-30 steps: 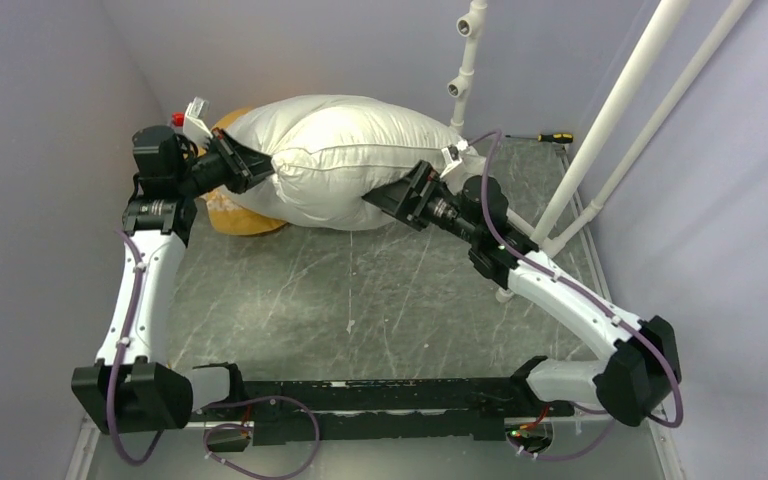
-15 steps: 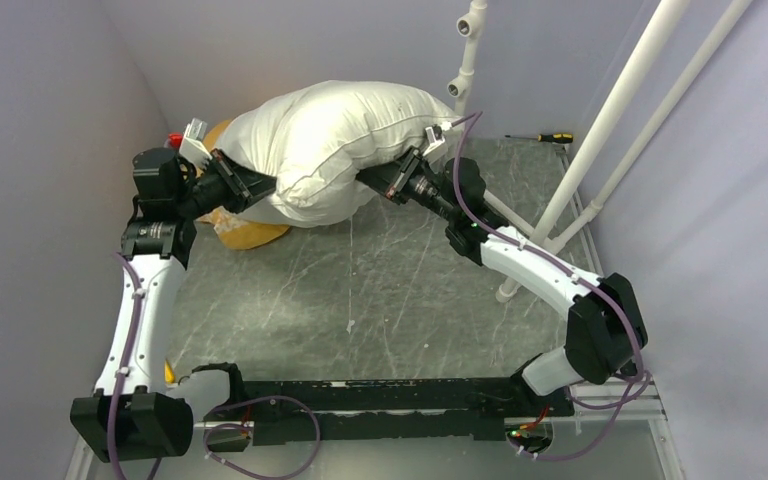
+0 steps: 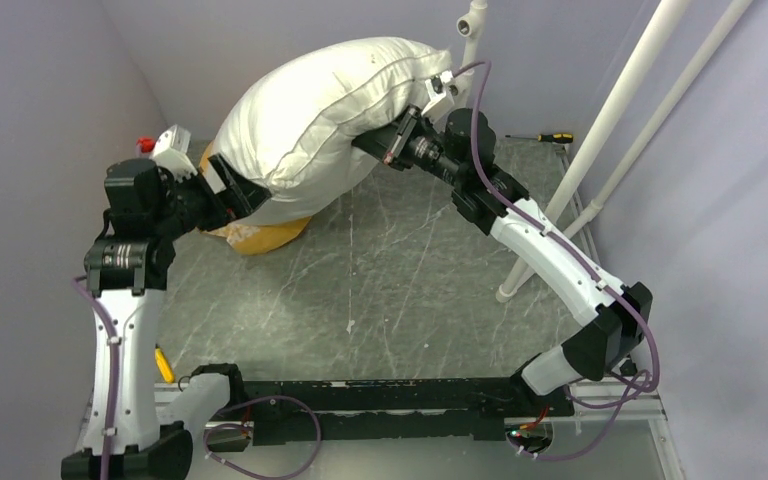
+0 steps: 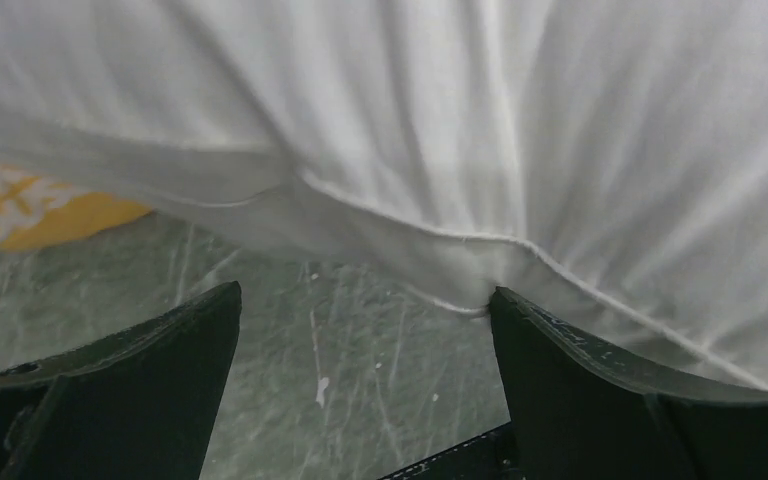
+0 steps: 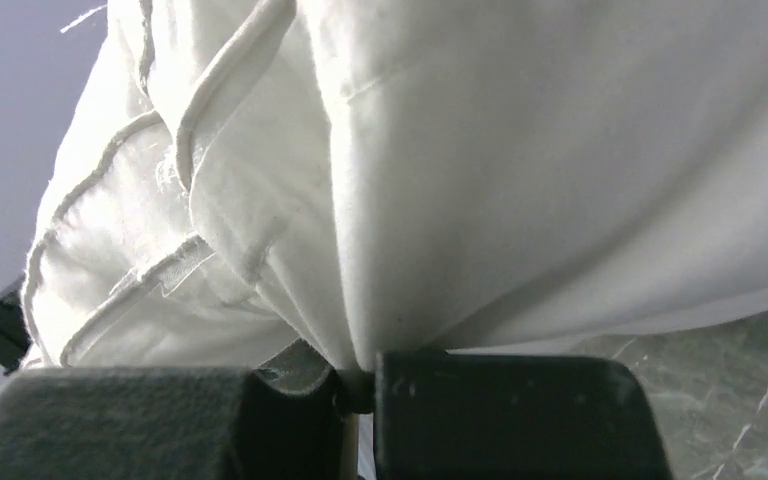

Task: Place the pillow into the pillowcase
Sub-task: Stuff the pillow into the pillowcase.

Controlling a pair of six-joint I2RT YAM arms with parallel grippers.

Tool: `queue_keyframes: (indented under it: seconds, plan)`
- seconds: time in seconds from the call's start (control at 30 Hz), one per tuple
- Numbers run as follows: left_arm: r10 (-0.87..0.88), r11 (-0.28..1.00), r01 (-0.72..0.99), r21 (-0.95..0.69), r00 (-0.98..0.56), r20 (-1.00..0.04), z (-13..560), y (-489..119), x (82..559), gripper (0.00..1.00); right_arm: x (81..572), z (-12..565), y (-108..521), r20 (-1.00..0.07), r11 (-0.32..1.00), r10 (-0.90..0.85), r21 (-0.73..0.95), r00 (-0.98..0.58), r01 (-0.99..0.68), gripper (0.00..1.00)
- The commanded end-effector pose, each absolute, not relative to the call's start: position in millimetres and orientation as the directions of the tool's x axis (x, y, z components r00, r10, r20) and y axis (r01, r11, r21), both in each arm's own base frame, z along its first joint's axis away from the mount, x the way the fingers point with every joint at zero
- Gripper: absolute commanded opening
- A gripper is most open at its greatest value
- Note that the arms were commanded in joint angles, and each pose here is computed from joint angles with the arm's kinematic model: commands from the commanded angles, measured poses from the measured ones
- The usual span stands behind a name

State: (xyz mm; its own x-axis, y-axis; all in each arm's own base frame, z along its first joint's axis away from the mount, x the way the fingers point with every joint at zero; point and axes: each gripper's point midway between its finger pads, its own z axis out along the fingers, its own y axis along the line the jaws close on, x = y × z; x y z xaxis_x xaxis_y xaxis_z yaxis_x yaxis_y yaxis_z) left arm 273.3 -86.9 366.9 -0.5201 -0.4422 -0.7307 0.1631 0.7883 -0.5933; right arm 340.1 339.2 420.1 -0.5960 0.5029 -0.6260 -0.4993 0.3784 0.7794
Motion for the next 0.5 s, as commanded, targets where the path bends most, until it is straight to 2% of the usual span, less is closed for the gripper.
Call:
queue_keyframes:
  seconds: [0.0,0.13,0.23,0.3,0.37,0.47]
  plan:
    - [-0.424,0.851,-0.009,-0.525,-0.602,-0.677,311,-68,243,0.97,318,565,317,-0.657,0.236,0.664,0.637,-0.357,-0.734,0.00]
    - [-0.489,0.816,-0.086,-0.571,-0.628,-0.605,271,-70,228,0.97,319,569,321,-0.671,0.240,0.649,0.627,-0.358,-0.741,0.00]
    - [-0.518,0.789,-0.064,-0.611,-0.604,-0.606,264,-76,224,0.97,320,553,322,-0.675,0.253,0.635,0.641,-0.375,-0.725,0.00]
    - [-0.475,0.802,0.023,-0.597,-0.580,-0.662,270,-80,222,0.95,323,535,325,-0.673,0.257,0.619,0.661,-0.405,-0.705,0.00]
    - [-0.380,0.819,0.182,-0.544,-0.537,-0.753,294,-88,218,0.92,325,524,331,-0.669,0.246,0.602,0.675,-0.436,-0.696,0.00]
    - [-0.217,0.882,0.335,-0.331,-0.334,-0.917,346,-80,213,0.93,326,514,338,-0.667,0.232,0.580,0.685,-0.468,-0.690,0.00]
